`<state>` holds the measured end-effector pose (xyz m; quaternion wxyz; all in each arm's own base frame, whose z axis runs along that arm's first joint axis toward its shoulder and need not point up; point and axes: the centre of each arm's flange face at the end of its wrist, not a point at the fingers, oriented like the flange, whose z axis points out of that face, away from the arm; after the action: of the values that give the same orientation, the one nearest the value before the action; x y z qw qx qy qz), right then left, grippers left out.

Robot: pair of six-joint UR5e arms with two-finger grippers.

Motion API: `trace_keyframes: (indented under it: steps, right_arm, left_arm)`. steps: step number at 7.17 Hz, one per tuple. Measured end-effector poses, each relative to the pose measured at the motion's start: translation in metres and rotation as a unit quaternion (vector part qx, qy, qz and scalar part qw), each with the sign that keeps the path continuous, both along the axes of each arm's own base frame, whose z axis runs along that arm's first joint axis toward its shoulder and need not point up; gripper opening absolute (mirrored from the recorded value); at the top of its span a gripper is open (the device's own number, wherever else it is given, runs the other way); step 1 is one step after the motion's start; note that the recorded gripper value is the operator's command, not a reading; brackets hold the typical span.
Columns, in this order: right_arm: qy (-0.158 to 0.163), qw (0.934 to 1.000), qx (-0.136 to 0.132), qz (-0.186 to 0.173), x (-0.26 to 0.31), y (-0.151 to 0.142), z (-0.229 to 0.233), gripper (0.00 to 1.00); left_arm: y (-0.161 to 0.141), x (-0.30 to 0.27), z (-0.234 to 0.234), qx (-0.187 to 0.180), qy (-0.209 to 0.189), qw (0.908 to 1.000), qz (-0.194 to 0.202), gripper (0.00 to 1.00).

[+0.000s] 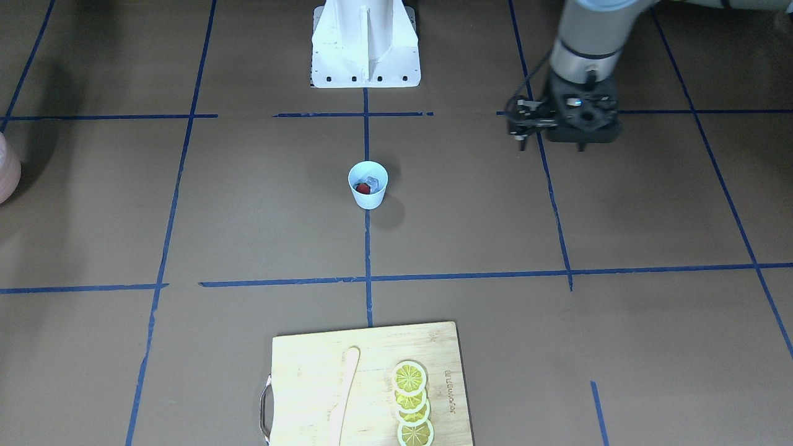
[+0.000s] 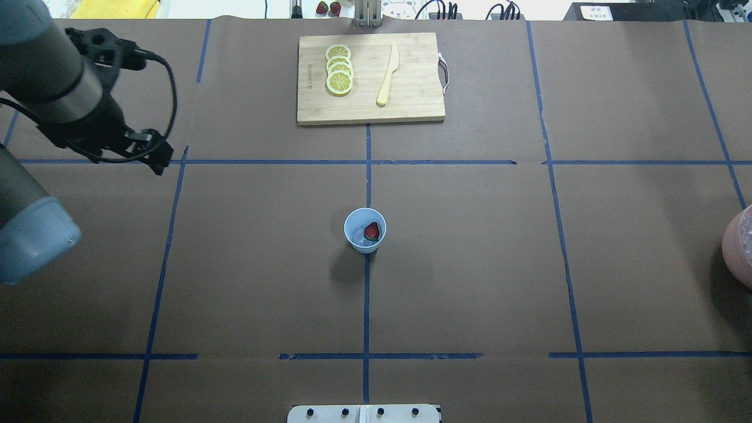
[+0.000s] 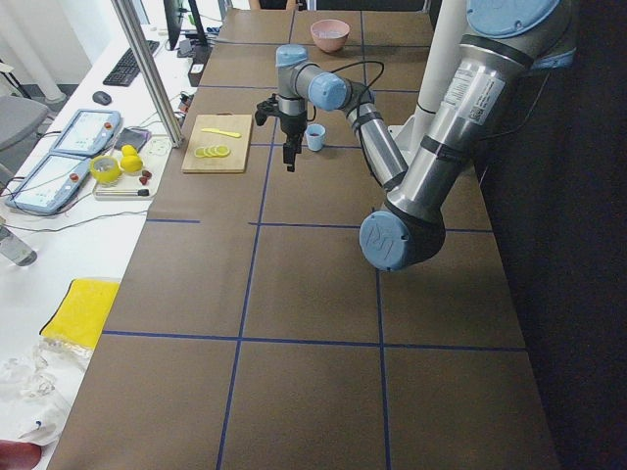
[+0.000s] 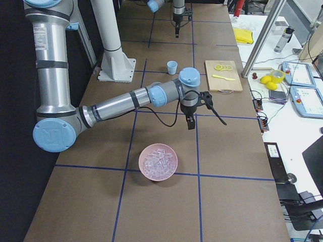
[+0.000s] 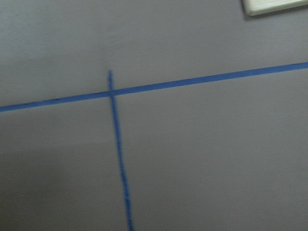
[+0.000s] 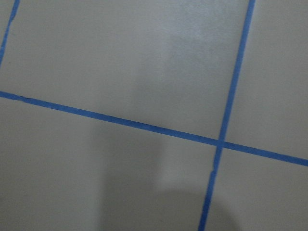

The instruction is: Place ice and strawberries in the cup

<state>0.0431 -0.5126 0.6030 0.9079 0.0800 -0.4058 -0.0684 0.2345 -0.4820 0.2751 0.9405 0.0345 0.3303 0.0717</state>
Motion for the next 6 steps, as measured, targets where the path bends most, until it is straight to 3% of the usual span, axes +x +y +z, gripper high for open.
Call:
trace_keyframes:
  steps: [2,6]
  right_arm:
    - [-0.012,0.9996,-0.01,0.023,0.038,0.008,0.029,1.0]
    - [-0.016,0.999,-0.022,0.037,0.047,0.018,0.036,1.0]
  left_arm:
    - [-0.019,-0.088,0.067,-0.023,0.007,0.9997,0.01,1.0]
    - [-0.052,-0.241,0.248,-0.087,0.039,0.9951,0.027,1.0]
